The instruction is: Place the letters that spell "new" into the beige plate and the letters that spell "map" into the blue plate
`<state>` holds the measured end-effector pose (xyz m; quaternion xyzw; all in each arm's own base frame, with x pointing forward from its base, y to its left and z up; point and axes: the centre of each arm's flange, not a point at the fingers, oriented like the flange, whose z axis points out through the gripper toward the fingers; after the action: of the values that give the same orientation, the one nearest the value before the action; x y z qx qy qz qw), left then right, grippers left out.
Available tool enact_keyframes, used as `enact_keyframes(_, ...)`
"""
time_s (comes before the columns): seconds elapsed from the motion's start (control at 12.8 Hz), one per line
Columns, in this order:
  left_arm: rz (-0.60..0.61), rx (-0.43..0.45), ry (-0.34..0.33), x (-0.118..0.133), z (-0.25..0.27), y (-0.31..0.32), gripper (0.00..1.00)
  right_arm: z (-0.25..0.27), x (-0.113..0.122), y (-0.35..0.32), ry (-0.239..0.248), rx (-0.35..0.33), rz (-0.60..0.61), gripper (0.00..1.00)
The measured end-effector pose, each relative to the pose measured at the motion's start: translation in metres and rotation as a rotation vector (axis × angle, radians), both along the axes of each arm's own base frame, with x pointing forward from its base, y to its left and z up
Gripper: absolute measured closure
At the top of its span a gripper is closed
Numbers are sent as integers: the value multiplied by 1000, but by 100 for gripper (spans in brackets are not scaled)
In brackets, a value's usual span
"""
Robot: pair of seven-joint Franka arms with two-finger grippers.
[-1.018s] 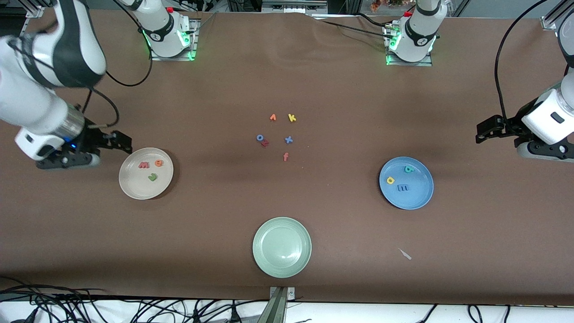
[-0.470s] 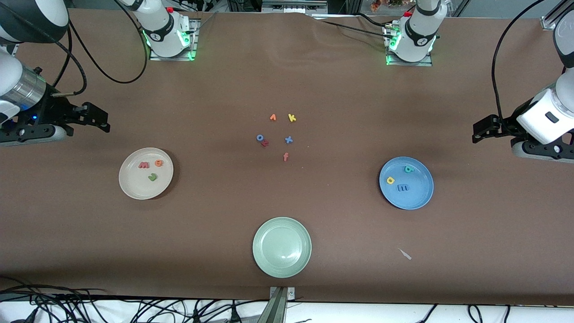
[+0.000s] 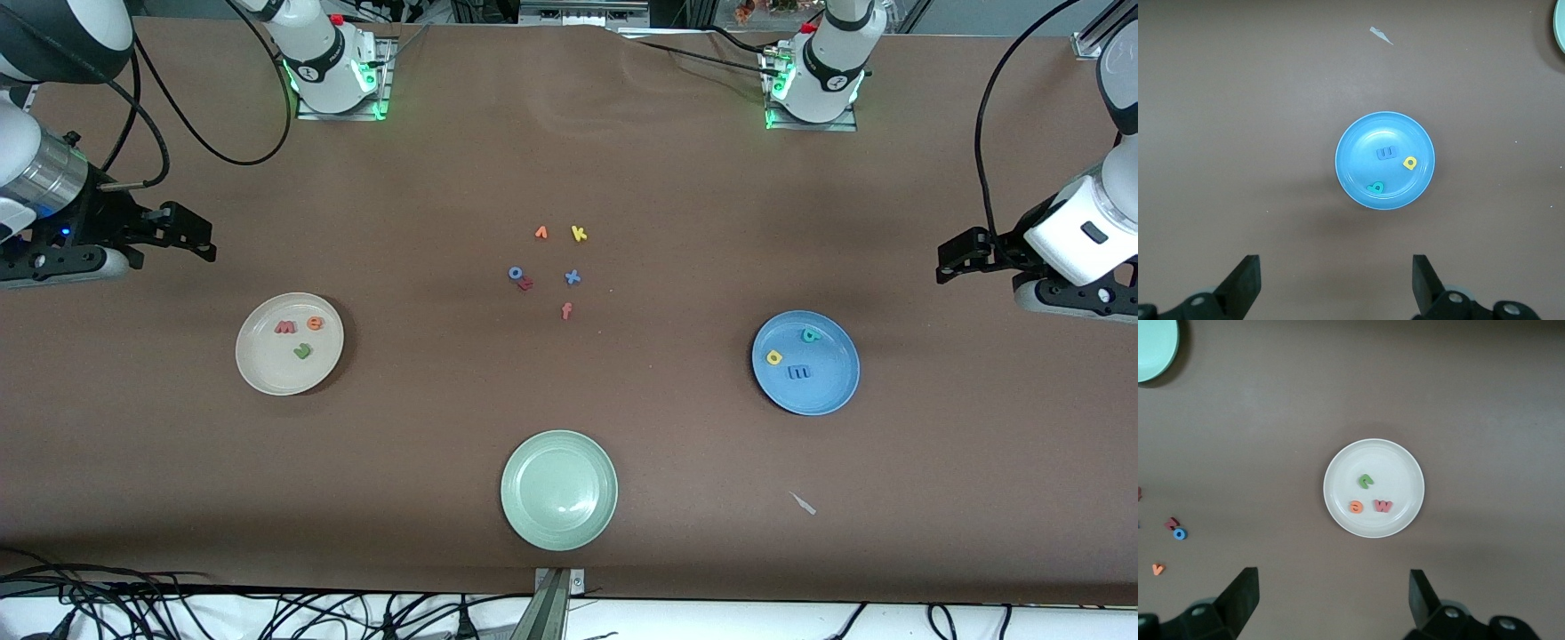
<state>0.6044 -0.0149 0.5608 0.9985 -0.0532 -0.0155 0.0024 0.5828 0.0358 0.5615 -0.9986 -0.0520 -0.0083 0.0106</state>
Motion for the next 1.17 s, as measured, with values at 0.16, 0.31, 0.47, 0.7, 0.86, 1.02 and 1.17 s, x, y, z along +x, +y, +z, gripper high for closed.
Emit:
enact_keyframes(0.16, 0, 0, 0, 0, 0, 0, 0, 8, -2, -4, 15, -40, 6, 0)
enact_keyframes(0.31, 0, 0, 0, 0, 0, 0, 0, 22, -2, -6, 0, -63, 8, 0)
enact_keyframes(0.47, 0, 0, 0, 0, 0, 0, 0, 26, 0, -7, -10, -97, 14, 0)
enact_keyframes(0.7, 0, 0, 0, 0, 0, 0, 0, 25, 5, -6, -12, -112, 18, 0)
enact_keyframes(0.86, 0, 0, 0, 0, 0, 0, 0, 24, 6, -5, -11, -112, 21, 0)
enact_keyframes(1.02, 0, 0, 0, 0, 0, 0, 0, 24, 6, -2, -11, -112, 25, 0)
enact_keyframes(1.17, 0, 0, 0, 0, 0, 0, 0, 24, 6, 1, -10, -112, 31, 0)
